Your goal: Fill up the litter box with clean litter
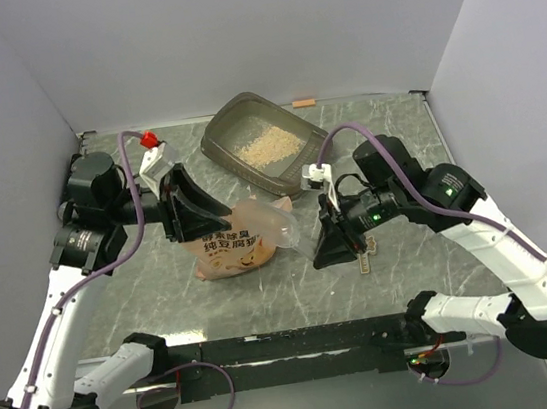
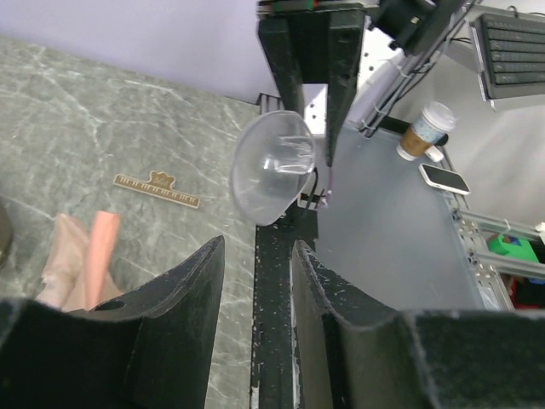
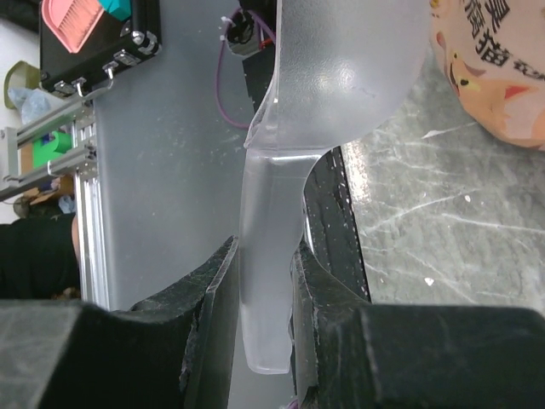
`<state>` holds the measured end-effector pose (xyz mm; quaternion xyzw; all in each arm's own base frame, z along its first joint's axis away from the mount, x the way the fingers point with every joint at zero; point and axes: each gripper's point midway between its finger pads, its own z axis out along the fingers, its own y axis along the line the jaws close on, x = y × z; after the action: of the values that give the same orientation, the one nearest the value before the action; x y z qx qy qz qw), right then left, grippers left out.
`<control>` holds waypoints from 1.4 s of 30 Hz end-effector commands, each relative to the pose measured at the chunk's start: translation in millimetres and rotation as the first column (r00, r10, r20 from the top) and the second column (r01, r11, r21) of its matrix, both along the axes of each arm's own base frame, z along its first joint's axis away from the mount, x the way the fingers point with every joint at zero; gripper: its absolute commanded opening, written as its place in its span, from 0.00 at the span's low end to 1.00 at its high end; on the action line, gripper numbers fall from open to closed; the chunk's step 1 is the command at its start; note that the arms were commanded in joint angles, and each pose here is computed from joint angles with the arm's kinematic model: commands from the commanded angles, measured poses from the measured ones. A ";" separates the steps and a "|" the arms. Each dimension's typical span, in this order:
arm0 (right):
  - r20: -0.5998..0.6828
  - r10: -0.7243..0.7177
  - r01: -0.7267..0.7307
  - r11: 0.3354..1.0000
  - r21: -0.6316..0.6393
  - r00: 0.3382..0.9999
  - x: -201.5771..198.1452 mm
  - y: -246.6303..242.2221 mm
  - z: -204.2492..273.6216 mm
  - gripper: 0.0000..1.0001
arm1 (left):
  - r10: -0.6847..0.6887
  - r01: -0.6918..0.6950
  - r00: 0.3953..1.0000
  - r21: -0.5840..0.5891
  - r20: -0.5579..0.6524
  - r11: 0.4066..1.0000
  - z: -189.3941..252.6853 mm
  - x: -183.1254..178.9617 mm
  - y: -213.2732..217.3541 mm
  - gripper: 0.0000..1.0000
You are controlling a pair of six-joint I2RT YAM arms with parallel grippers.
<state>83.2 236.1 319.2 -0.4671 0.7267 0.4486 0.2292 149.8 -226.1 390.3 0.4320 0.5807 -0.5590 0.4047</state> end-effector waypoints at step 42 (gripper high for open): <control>0.008 0.056 -0.055 0.998 -0.037 0.998 11.9 32.7 6.9 0.09 | 0.042 -0.041 0.999 0.077 -0.007 0.996 -27.5 31.7 -24.0 0.01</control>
<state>94.7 262.1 301.4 -0.4760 0.7503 0.4255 0.1718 176.8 -248.5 353.0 0.4218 0.6200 -0.5506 0.3668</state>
